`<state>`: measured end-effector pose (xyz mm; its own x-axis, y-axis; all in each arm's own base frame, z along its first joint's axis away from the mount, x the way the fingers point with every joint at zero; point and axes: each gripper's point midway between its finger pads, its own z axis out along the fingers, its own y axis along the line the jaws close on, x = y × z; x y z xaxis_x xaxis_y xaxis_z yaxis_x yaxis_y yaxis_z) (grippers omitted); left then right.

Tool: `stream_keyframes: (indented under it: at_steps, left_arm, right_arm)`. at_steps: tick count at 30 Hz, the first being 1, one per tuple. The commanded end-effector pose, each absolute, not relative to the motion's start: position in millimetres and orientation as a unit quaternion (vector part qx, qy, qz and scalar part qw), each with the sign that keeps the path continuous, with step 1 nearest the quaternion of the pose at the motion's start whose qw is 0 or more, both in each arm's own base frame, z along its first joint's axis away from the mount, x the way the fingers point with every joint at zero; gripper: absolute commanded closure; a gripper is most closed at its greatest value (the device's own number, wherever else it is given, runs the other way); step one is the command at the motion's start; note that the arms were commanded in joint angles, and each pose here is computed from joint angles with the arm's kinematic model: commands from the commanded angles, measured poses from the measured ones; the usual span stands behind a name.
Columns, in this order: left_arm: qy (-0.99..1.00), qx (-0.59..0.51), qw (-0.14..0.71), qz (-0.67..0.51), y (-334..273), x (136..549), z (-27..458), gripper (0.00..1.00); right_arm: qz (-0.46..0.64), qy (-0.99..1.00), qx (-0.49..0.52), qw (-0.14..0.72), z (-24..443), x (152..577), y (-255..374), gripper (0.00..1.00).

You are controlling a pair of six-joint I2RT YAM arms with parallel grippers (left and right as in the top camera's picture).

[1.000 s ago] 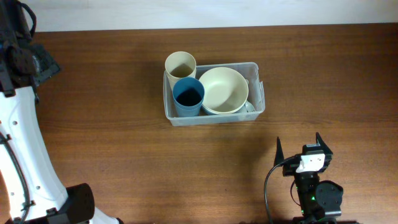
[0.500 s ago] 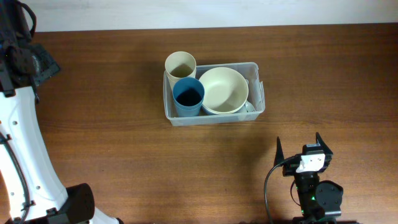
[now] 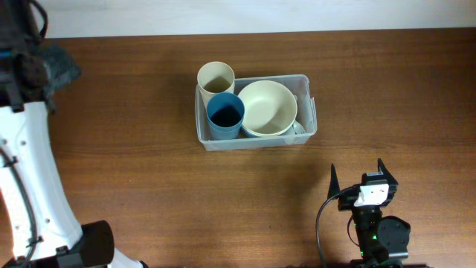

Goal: Pack container

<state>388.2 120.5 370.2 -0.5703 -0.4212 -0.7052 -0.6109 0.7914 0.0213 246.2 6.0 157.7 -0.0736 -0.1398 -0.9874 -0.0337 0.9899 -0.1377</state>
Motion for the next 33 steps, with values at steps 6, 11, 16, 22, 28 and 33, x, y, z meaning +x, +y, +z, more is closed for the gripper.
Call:
stream_keyframes:
  at_steps: [6,11,16,22,28,33]
  left_arm:
    - [0.871,0.002,0.491,0.026,5,449,362,0.0]
    - [0.857,0.005,0.514,0.022,1,426,328,0.0]
    - [0.825,0.003,0.564,0.021,2,394,303,0.0]
    - [0.769,0.0,0.639,0.021,2,342,280,0.0]
    - [0.692,-0.003,0.722,0.019,3,293,274,0.0]
    - [0.642,-0.005,0.767,0.018,4,269,276,0.0]
  right_arm:
    - [-0.047,0.733,-0.048,0.677,156,246,1,0.01]
    - [-0.047,0.733,-0.048,0.677,156,246,1,0.01]
    - [-0.047,0.733,-0.048,0.677,156,246,1,0.01]
    - [-0.047,0.733,-0.048,0.677,156,246,1,0.01]
    - [-0.047,0.733,-0.048,0.677,156,246,1,0.01]
    - [-0.047,0.733,-0.048,0.677,156,246,1,0.01]
